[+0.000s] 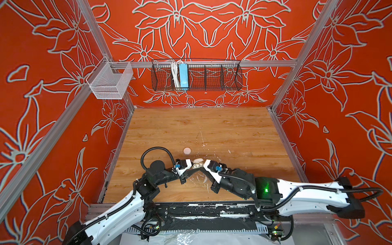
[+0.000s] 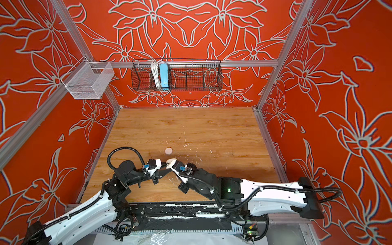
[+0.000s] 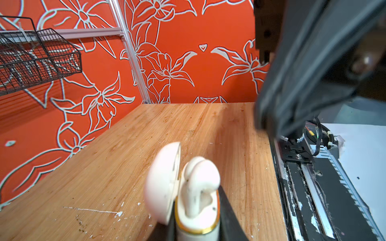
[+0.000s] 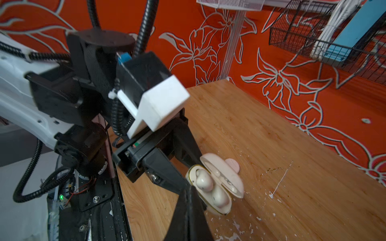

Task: Insert wireless bluetooth earbuds into charging case
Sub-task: Touch the wireless bluetooth earbud to the charging case.

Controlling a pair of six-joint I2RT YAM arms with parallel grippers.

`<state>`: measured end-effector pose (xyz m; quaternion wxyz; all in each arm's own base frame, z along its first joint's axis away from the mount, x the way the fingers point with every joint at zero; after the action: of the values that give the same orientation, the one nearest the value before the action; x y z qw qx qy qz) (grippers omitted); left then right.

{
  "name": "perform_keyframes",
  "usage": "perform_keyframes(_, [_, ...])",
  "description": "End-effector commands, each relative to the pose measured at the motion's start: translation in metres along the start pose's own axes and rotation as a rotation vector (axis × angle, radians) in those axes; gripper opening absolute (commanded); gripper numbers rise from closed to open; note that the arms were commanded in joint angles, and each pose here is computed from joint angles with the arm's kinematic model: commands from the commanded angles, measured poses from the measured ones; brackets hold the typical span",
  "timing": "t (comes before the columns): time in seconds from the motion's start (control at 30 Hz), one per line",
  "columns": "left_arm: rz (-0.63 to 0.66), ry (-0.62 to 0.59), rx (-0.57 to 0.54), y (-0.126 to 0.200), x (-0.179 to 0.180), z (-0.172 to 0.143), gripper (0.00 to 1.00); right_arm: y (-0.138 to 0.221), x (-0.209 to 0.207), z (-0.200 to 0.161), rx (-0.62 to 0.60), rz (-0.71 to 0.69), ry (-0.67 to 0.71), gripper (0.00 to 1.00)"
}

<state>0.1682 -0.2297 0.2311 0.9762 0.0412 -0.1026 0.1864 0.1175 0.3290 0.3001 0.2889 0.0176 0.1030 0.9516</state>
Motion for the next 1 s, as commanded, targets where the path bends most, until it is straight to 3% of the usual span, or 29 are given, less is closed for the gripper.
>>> perform_keyframes(0.0, [-0.01,-0.04,-0.057,0.001,0.0,0.019,0.0,0.0,-0.009,0.009,-0.008,-0.044,-0.034,0.01])
perform_keyframes(0.37, [-0.016,-0.042,-0.059,0.001,-0.001,0.02,0.0,-0.036,-0.015,0.004,0.068,-0.117,-0.037,0.0])
perform_keyframes(0.7, [-0.009,-0.042,-0.066,0.002,-0.001,0.021,0.0,-0.048,-0.006,-0.036,0.12,-0.084,-0.079,0.0])
perform_keyframes(0.83, [-0.007,-0.039,-0.061,0.001,0.0,0.019,0.0,-0.036,-0.013,-0.017,0.072,-0.102,-0.081,0.0])
perform_keyframes(0.87, [-0.006,-0.036,-0.059,0.001,0.0,0.019,0.0,-0.031,-0.015,-0.011,0.051,-0.1,-0.086,0.01])
perform_keyframes(0.97, [-0.008,-0.035,-0.051,0.0,0.0,0.017,0.0,-0.014,-0.026,0.01,-0.002,-0.123,-0.097,0.2])
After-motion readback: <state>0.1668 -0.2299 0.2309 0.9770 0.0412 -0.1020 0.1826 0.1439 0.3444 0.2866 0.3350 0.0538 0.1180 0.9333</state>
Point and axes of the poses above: each gripper's point midway between its finger pads, its own y axis back along the fingers, its own x axis along the line the jaws close on, z = x × y, the point moved 1 cm from there along y, back along the fingers, and after that the axes turned 2 degrees about -y, right-handed, at the moved point
